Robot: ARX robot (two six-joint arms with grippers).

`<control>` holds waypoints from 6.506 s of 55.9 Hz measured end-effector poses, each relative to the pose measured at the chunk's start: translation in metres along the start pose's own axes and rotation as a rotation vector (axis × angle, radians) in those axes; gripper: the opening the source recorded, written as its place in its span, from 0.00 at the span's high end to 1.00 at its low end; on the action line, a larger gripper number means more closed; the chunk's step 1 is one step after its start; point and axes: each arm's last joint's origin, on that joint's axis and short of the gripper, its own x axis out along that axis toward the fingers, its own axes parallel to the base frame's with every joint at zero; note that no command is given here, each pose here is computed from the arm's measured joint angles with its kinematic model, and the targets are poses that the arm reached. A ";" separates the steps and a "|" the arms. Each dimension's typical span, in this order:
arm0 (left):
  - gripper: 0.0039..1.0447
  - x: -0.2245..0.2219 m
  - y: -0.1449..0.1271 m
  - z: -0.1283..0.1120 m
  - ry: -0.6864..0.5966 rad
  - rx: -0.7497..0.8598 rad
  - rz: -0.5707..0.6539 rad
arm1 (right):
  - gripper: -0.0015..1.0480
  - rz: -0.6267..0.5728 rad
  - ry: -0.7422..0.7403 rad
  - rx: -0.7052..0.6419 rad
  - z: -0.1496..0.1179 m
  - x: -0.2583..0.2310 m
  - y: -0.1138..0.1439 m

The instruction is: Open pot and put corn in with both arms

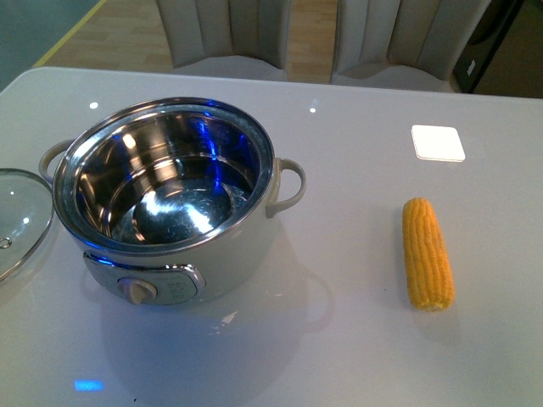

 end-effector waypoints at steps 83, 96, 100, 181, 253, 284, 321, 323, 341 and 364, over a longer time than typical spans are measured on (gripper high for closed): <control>0.07 -0.232 -0.011 0.148 -0.317 -0.025 -0.119 | 0.09 0.000 0.000 0.000 0.000 0.000 0.000; 0.07 -0.282 -0.023 0.151 -0.337 -0.030 -0.165 | 0.09 0.000 0.000 0.000 0.000 0.000 0.000; 0.07 -0.296 -0.026 0.148 -0.334 -0.027 -0.178 | 0.09 0.000 0.000 0.000 0.000 0.000 0.000; 0.97 -0.351 -0.060 0.082 -0.438 0.084 -0.327 | 0.09 0.000 0.000 0.000 0.000 0.000 0.000; 0.07 -0.351 -0.060 0.082 -0.439 0.087 -0.326 | 0.09 0.135 0.994 -0.187 -0.125 0.195 0.074; 0.07 -0.351 -0.060 0.082 -0.439 0.087 -0.326 | 0.23 0.054 1.107 -0.148 -0.179 0.227 0.072; 0.07 -0.351 -0.060 0.082 -0.439 0.087 -0.326 | 0.77 0.117 0.994 0.069 -0.110 0.214 0.040; 0.07 -0.351 -0.060 0.082 -0.439 0.087 -0.326 | 0.78 0.125 0.977 0.089 -0.101 0.213 0.039; 0.07 -0.351 -0.060 0.082 -0.439 0.087 -0.326 | 0.78 0.258 0.832 0.228 -0.024 0.212 0.062; 0.07 -0.351 -0.060 0.082 -0.439 0.087 -0.326 | 0.78 0.448 0.809 0.313 0.006 0.231 0.154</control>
